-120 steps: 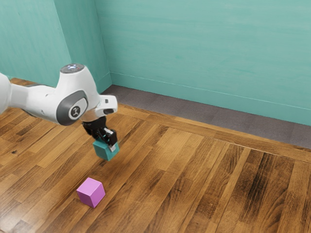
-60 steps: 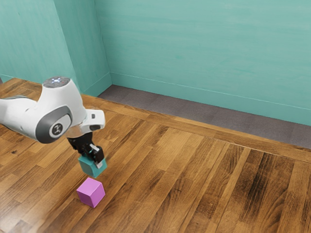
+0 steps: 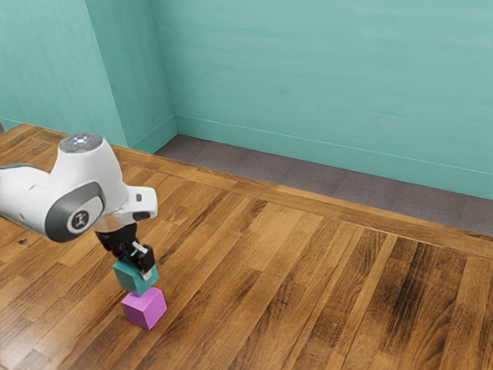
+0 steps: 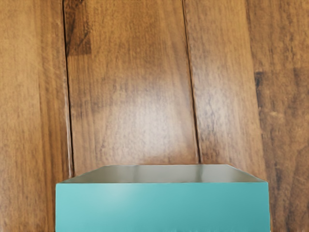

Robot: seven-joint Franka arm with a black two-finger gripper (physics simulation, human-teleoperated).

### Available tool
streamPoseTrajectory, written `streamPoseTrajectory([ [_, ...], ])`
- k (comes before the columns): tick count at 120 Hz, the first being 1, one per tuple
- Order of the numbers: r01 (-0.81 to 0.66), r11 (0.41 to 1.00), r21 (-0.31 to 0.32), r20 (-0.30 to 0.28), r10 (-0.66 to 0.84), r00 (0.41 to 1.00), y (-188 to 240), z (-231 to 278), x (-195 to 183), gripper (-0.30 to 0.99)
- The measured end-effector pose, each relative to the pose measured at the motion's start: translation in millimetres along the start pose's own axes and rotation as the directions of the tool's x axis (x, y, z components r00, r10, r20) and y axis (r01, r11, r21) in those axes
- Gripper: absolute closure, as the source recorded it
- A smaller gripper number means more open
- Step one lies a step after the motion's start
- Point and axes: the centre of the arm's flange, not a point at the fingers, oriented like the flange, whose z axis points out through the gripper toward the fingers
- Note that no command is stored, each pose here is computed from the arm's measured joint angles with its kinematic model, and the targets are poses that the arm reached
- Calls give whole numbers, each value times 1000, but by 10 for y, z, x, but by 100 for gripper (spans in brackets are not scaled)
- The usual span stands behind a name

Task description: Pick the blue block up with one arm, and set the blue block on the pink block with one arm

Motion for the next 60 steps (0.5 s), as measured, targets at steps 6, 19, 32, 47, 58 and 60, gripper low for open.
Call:
streamPoseTrajectory([
  [6, -1, 1000, 3, -1, 1, 1000, 15, -7, -23, 42],
  [19, 1, 1000, 4, -2, -1, 1000, 42, -17, -73, 42],
  [32, 5, 1000, 0, -1, -5, 1000, 74, -12, -91, 42],
  [47, 16, 1000, -6, 3, -16, 1000, 83, 6, -110, 42],
  [58, 17, 1000, -7, 6, -17, 1000, 103, 17, -125, 42],
  [60, 18, 1000, -7, 6, -18, 1000, 105, 17, -127, 42],
])
